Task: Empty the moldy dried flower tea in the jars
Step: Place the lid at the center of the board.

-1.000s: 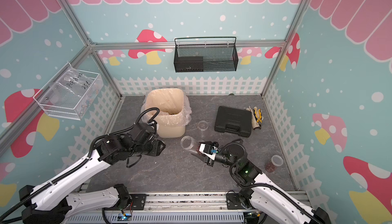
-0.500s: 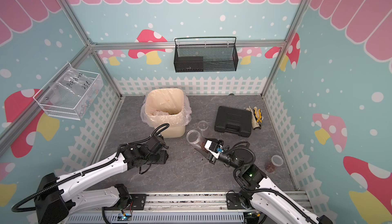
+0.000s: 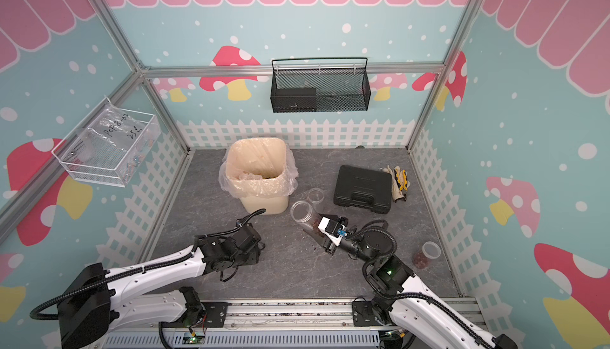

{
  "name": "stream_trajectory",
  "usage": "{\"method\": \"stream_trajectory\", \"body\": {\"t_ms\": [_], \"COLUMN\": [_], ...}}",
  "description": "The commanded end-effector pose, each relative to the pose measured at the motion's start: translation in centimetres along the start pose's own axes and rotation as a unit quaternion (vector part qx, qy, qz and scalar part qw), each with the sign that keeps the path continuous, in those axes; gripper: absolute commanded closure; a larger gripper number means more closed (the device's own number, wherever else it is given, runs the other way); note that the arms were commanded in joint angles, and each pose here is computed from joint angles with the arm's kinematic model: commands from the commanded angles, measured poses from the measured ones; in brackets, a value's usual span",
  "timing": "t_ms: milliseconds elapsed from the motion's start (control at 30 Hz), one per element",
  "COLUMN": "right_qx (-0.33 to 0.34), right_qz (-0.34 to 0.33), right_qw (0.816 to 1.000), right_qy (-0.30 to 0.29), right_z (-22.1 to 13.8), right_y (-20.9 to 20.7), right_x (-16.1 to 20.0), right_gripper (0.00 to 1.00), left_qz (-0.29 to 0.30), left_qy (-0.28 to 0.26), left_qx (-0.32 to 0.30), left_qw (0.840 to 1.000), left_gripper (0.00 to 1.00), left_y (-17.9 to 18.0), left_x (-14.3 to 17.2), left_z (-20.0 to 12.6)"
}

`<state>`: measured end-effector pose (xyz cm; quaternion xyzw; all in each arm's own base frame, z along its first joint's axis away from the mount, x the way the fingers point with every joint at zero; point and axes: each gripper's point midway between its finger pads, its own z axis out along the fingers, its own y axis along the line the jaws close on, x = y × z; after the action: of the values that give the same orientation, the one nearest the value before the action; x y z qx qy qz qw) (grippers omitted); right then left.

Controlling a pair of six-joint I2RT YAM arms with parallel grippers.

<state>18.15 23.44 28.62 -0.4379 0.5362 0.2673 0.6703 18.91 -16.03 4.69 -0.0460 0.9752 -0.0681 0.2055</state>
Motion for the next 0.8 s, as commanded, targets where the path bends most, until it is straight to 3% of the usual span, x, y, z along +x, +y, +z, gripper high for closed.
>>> {"method": "stream_trajectory", "body": {"t_ms": [0,533,667,767], "right_qx": [0.004,-0.001,-0.002,-0.001], "right_qz": [-0.006,0.001,0.003,0.003], "right_qw": [1.0,1.0,1.0,1.0], "right_qy": [-0.022,-0.015,-0.013,-0.015], "right_z": [0.0,0.1,0.1,0.0], "right_y": [-0.2,0.1,0.1,0.1], "right_x": [-1.2,-0.6,-0.5,-0.5], "right_gripper": [1.0,1.0,1.0,1.0], "left_qz": [-0.019,0.006,0.01,0.018], "left_qy": [-0.01,0.027,0.033,0.034], "left_qx": [-0.011,-0.056,-0.062,-0.064], "left_qw": [1.0,0.998,0.997,0.997], "left_gripper": [0.86,0.79,0.73,0.63], "left_y": [0.3,1.3,1.6,1.7], "left_x": [0.1,3.0,3.7,4.1], "left_z": [0.7,1.3,1.0,0.8]}}
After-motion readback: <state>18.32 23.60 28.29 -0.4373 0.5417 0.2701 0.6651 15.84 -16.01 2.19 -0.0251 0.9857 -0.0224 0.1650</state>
